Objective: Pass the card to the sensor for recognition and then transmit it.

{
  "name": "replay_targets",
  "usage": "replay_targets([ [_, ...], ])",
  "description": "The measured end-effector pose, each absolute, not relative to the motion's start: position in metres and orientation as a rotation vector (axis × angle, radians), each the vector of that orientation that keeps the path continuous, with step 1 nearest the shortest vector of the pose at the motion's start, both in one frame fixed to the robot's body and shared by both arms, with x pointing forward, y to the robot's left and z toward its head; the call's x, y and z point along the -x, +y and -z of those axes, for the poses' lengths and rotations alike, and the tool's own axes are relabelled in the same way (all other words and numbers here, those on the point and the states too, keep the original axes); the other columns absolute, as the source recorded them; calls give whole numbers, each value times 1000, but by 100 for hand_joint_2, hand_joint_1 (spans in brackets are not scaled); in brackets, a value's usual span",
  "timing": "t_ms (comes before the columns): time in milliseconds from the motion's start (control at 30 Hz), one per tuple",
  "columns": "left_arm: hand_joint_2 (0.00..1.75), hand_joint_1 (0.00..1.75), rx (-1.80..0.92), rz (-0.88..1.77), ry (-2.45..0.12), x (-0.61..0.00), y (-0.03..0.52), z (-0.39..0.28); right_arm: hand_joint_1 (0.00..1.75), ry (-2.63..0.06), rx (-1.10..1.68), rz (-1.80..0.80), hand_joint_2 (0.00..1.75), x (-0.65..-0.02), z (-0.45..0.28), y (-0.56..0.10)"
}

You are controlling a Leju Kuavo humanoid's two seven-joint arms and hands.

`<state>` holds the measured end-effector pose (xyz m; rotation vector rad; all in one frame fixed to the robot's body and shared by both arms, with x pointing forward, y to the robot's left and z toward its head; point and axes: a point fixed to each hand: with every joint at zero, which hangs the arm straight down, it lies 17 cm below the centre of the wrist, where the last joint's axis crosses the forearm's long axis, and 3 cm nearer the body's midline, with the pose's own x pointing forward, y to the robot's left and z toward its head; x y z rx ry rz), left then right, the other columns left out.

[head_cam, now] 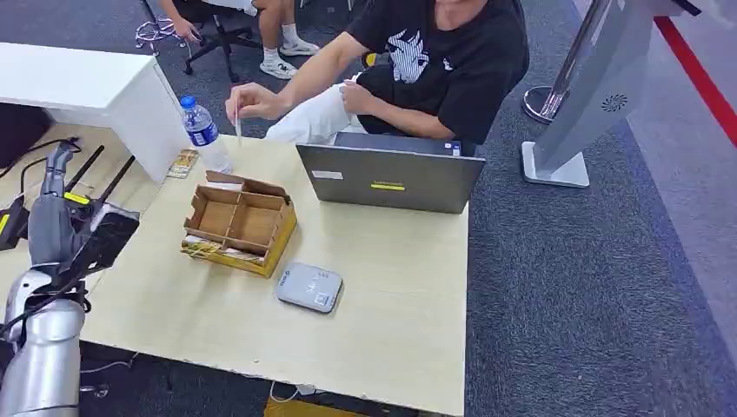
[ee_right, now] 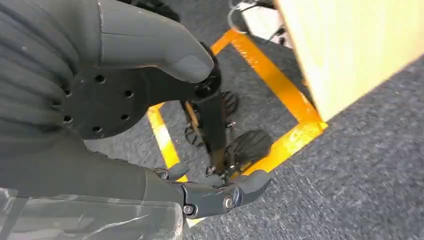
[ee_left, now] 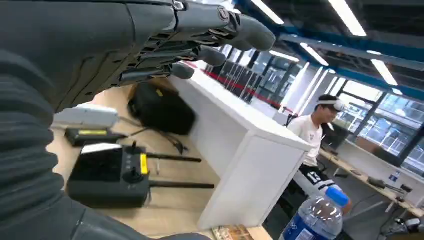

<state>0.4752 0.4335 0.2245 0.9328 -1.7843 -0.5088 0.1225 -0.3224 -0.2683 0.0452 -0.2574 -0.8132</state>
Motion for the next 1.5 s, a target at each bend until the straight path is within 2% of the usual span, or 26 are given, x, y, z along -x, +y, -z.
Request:
replay_targets([
  [433,175,0,-1279,919,-1713,-487,409,-244,0,-167,-88,445,175,-62,277,-283],
  [467,175,42,-1306,945,-1705,-487,409,-245,0,-160,-91,420,175,-56,277,-281],
  [500,175,152,-1332,979,-1699,-486,407,-245,0,-152,-97,388,175,-51,277,-277],
  [633,175,152,-1447,1095,-1669,-484,405,-248,0,-120,-120,267,175,-28,278,-266],
  [700,175,169,-1498,1152,-1656,-482,404,-248,0,-103,-132,206,175,-16,277,-261],
  [833,175,164,-1601,1262,-1635,-477,400,-248,0,-72,-156,89,175,6,276,-253],
  [933,175,154,-1659,1318,-1633,-473,397,-248,0,-59,-171,29,175,17,276,-250],
  [1167,175,154,-1661,1343,-1648,-466,393,-241,0,-45,-178,-8,175,26,275,-248],
  [1267,175,141,-1655,1347,-1650,-465,391,-239,0,-40,-179,-22,175,28,275,-247],
  [1300,175,150,-1652,1348,-1653,-465,390,-238,0,-39,-180,-23,175,29,275,-246],
  [1500,175,148,-1580,1356,-1733,-451,362,-220,0,-38,-185,-12,175,29,274,-244],
])
